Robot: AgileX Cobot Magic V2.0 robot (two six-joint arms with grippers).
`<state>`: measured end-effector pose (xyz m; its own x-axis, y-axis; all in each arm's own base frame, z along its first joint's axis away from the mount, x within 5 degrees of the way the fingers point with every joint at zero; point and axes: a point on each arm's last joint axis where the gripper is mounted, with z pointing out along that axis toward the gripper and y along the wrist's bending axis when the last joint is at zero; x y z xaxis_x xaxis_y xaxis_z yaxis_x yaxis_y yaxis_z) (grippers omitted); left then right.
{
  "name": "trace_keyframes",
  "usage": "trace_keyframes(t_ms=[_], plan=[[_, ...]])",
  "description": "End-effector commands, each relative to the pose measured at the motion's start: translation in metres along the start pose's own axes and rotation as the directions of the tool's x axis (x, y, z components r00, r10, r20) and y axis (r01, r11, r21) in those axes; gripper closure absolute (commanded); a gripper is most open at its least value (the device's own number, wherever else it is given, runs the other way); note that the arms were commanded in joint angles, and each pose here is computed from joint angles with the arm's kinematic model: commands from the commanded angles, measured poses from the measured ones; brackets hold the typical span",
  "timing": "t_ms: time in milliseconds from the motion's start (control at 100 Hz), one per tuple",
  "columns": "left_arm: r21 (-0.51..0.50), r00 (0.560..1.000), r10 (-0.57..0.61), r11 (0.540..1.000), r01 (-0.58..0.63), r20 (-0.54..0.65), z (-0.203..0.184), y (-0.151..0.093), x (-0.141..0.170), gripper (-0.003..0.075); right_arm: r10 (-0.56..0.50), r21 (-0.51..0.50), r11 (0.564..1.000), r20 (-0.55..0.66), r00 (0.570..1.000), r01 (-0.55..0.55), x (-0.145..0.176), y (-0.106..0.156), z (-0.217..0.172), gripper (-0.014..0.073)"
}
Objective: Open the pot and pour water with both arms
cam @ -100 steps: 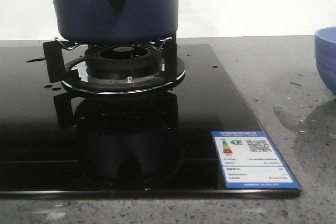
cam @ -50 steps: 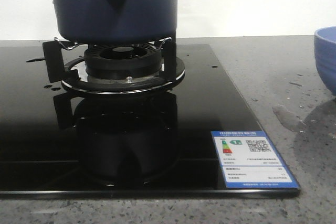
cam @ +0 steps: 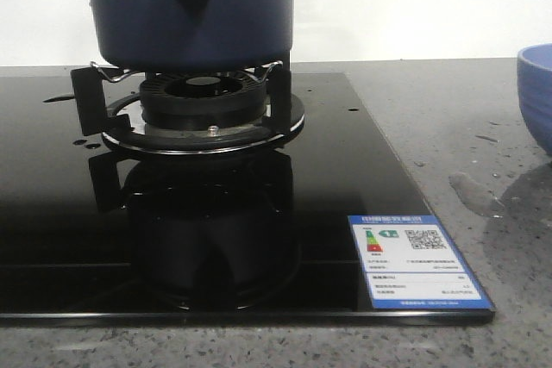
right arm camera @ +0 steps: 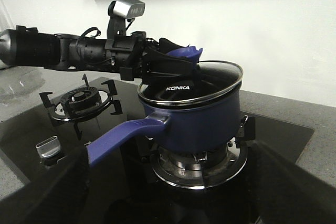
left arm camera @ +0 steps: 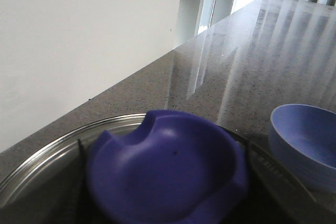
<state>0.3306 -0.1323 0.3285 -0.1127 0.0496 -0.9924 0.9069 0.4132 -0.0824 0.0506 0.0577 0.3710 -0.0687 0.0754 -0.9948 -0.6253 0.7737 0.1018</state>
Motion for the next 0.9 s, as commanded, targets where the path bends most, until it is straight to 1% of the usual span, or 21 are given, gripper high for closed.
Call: trace_keyframes(t_ms=[0, 130, 260, 380, 510, 570, 640, 720, 770, 840, 890], plan=[[0.026, 0.99, 0.011, 1.0, -0.014, 0.141, -0.009, -0.012, -0.037, 0.0459, 0.009, 0.019, 1.0, 0.083, 0.997, -0.011, -0.015, 0.0, -0.002, 0.0041], [0.014, 0.982, 0.069, 0.997, -0.072, 0.175, -0.019, -0.022, -0.057, 0.0457, 0.01, 0.037, 0.999, 0.094, 0.996, -0.013, -0.016, -0.002, -0.002, 0.0044], [-0.05, 0.97, 0.125, 0.992, -0.117, 0.208, -0.04, -0.031, -0.078, 0.0457, 0.009, 0.062, 0.998, 0.111, 0.994, -0.016, -0.017, -0.004, -0.002, 0.0099], [-0.121, 0.967, 0.115, 0.989, -0.089, 0.229, -0.064, -0.037, -0.093, 0.0457, 0.009, 0.083, 0.996, 0.125, 0.992, -0.02, -0.019, -0.006, -0.002, 0.0144], [-0.189, 0.958, 0.146, 0.977, -0.1, 0.247, -0.091, -0.053, -0.103, 0.0456, 0.041, 0.113, 0.992, 0.121, 0.992, -0.054, -0.019, -0.015, 0.004, 0.0146], [-0.23, 0.959, 0.152, 0.968, -0.097, 0.238, -0.1, -0.063, -0.103, 0.0456, 0.049, 0.137, 0.988, 0.108, 0.993, -0.064, -0.018, -0.021, 0.009, 0.0146], [-0.28, 0.958, 0.184, 0.953, -0.119, 0.218, -0.11, -0.077, -0.101, 0.0456, 0.071, 0.168, 0.982, 0.085, 0.994, -0.084, -0.017, -0.032, 0.018, 0.0146], [-0.334, 0.959, 0.219, 0.931, -0.149, 0.182, -0.121, -0.094, -0.094, 0.0447, 0.137, 0.19, 0.971, 0.05, 0.989, -0.144, -0.012, -0.044, 0.031, 0.0146], [-0.348, 0.957, 0.23, 0.924, -0.157, 0.179, -0.126, -0.104, -0.091, 0.0426, 0.182, 0.199, 0.963, 0.025, 0.983, -0.183, -0.009, -0.052, 0.039, 0.0146], [-0.372, 0.958, 0.227, 0.917, -0.148, 0.178, -0.132, -0.116, -0.083, 0.0398, 0.217, 0.211, 0.955, -0.014, 0.976, -0.21, -0.003, -0.061, 0.049, 0.0146], [-0.384, 0.96, 0.219, 0.913, -0.139, 0.175, -0.134, -0.124, -0.075, 0.0394, 0.237, 0.219, 0.95, -0.039, 0.971, -0.223, 0.0, -0.067, 0.055, 0.0146]])
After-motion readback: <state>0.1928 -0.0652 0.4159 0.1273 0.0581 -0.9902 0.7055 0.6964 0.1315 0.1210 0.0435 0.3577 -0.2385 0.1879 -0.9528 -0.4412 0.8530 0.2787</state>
